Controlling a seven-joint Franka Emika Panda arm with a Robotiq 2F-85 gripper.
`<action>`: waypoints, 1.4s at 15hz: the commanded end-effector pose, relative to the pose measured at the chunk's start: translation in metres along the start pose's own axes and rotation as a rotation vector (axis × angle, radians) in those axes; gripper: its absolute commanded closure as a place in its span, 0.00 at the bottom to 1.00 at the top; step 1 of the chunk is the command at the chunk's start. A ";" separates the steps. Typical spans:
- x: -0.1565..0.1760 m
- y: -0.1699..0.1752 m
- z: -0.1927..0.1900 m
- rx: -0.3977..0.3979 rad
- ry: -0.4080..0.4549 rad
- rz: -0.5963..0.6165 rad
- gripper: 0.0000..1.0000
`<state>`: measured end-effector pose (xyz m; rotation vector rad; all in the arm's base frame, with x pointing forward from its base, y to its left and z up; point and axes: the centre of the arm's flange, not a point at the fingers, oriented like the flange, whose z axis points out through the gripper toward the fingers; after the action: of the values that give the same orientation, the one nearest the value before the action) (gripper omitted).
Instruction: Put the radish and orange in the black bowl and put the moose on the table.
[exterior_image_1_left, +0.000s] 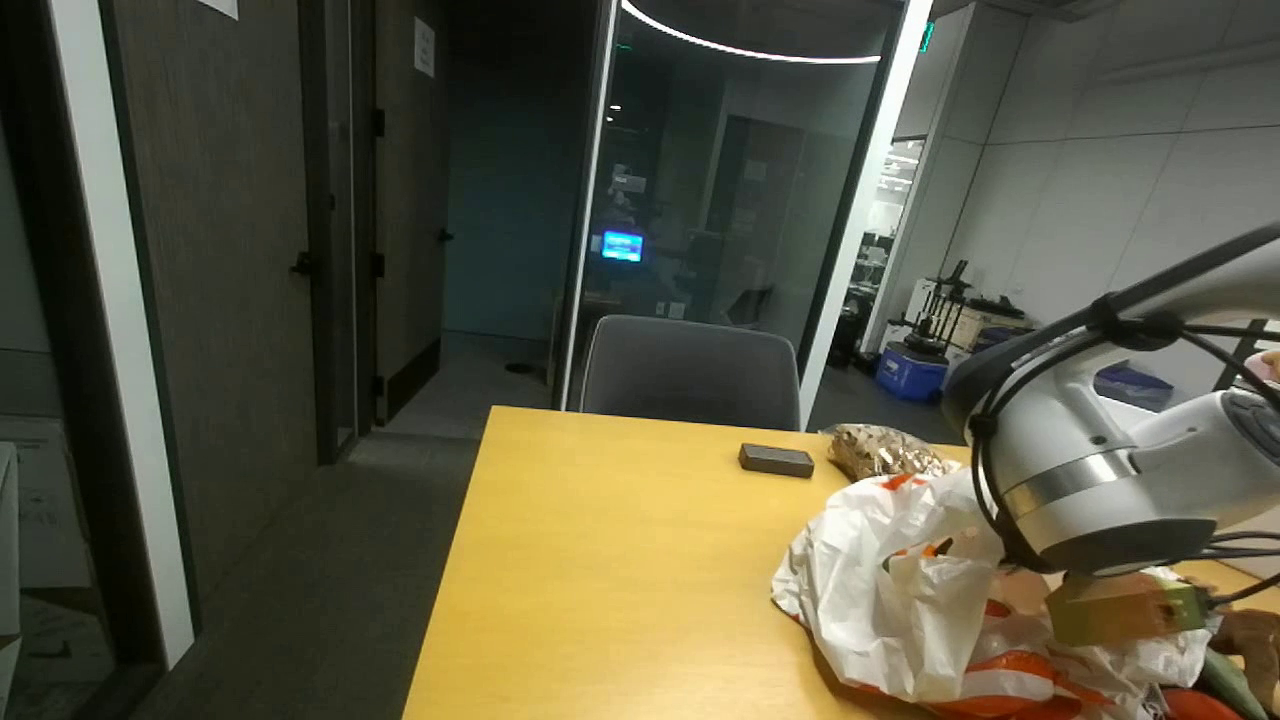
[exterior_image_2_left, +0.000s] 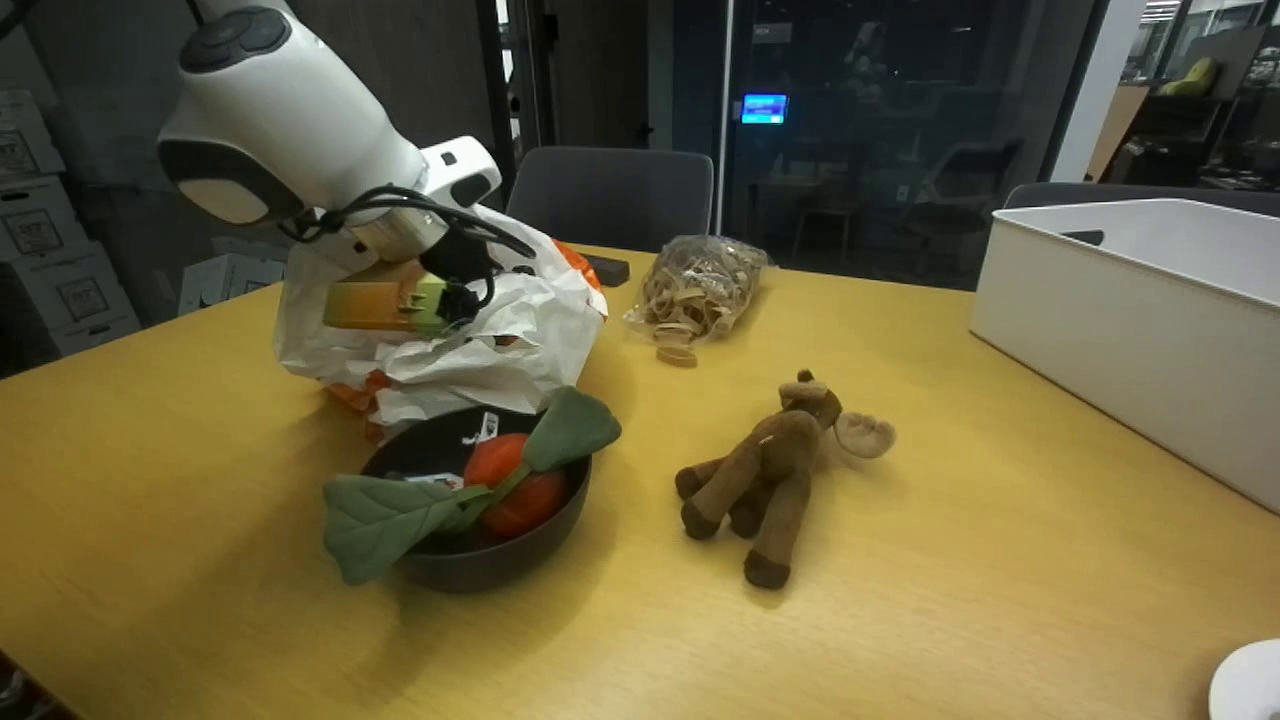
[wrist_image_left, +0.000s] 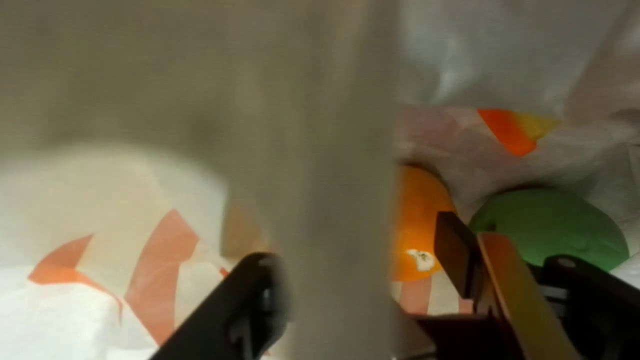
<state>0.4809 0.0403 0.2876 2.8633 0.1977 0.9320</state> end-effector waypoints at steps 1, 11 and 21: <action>0.044 -0.015 -0.020 0.014 -0.007 -0.038 0.15; 0.073 -0.036 0.007 0.073 0.019 -0.089 0.01; 0.063 -0.047 0.022 0.000 0.022 -0.141 0.00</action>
<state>0.5198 0.0815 0.2566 2.8537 0.3830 0.9162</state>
